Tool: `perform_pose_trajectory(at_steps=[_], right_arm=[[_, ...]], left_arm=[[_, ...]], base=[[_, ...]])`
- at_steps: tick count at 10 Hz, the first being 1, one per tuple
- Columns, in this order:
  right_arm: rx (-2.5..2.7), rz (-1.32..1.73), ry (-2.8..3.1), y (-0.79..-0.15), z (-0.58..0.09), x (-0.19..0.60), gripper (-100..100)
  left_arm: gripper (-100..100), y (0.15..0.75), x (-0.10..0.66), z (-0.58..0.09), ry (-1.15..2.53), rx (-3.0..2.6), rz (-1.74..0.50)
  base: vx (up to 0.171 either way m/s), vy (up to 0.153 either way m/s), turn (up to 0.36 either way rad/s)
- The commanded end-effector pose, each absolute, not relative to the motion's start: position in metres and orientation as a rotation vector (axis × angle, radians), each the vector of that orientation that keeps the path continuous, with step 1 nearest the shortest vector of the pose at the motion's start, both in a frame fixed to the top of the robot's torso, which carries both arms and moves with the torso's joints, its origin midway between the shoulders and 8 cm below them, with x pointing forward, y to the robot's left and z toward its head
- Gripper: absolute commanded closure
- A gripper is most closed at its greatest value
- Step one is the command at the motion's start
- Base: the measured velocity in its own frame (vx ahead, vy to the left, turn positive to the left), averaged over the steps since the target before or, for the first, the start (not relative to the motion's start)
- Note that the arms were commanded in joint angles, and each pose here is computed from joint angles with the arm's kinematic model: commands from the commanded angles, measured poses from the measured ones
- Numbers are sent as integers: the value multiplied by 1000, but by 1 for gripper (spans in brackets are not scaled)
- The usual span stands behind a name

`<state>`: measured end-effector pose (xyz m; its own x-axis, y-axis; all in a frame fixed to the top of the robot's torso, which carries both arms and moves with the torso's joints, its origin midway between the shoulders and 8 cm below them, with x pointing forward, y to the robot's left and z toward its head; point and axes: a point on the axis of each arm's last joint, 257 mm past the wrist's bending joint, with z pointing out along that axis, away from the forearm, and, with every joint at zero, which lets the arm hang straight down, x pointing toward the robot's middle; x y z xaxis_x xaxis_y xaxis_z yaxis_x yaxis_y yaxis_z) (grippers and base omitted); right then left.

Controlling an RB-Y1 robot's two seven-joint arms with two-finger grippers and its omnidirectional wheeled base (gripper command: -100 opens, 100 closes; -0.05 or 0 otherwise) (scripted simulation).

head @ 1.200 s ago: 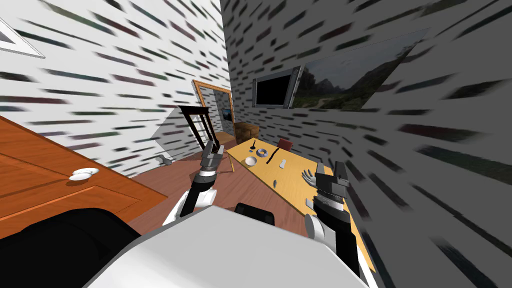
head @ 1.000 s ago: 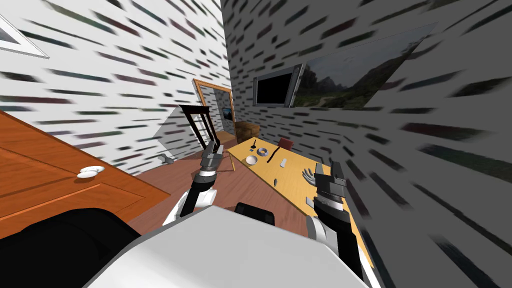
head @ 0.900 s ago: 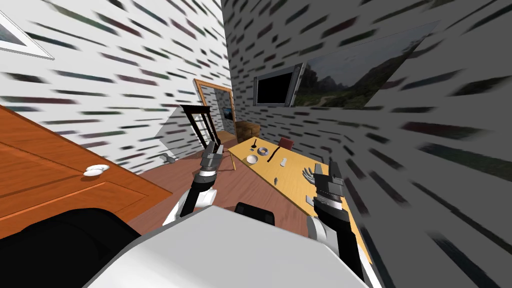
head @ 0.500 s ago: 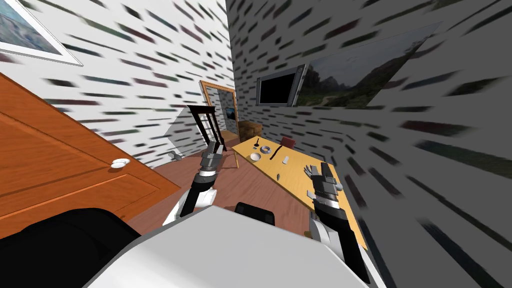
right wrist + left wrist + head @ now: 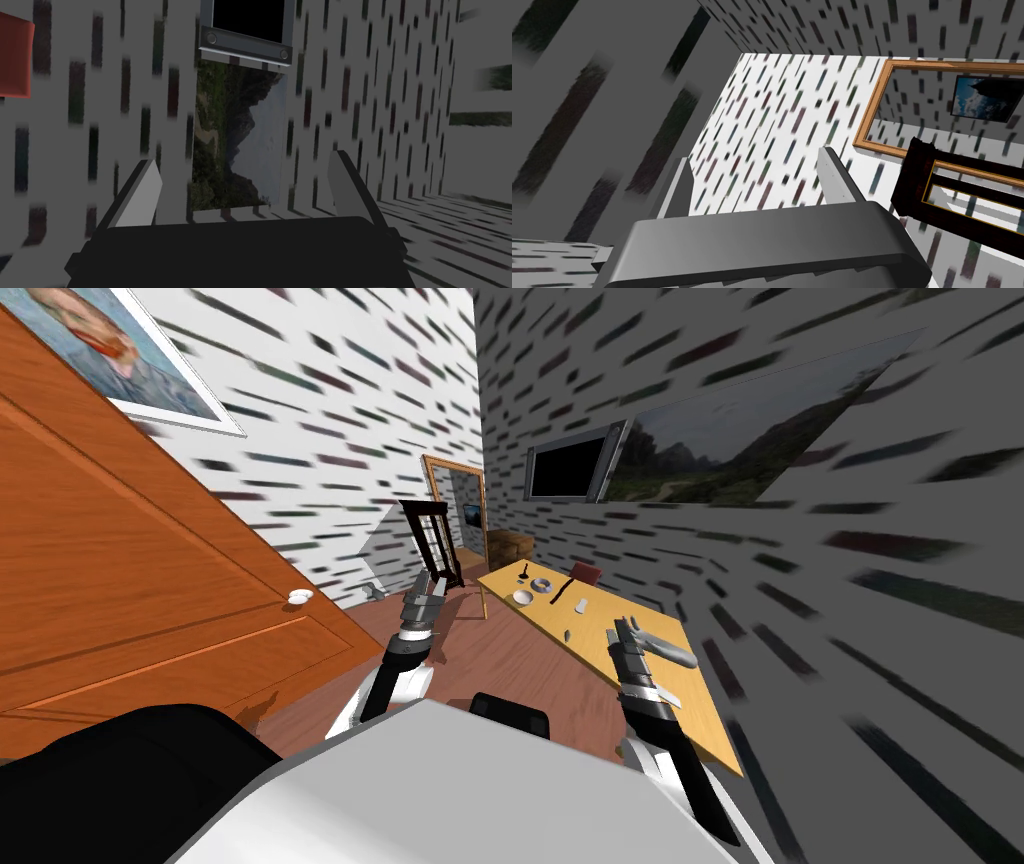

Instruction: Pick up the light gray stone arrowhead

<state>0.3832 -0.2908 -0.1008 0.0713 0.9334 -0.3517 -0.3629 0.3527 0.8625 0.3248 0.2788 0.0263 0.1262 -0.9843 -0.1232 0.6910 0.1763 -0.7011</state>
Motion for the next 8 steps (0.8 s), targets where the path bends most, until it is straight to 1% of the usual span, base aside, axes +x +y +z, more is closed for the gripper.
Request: perform_pose_trajectory(at_steps=[1,2,4,5,7,8], right_arm=[[693,1080,1182,-284,-135,390,-100],[688,1078,1188,-284,-135,390,-100],[714,1063,1325,-274,-179,391,-100],[706,1060,1332,-275,-179,391,-100],[736,1041,1479,-265,-227,387,-100],[721,1034,1492,-267,-228,386,-100]], left_arm=[[0,279,325,26,655,-552,-1314],[0,279,325,26,655,-552,-1314],[0,279,325,26,655,-552,-1314],[0,279,325,26,655,-552,-1314],[0,279,325,26,655,-552,-1314],[0,279,325,26,655,-552,-1314]], base=[[-114,83,135],[-65,69,46],[-47,62,156],[-37,54,42],[-18,65,158],[-5,52,55]])
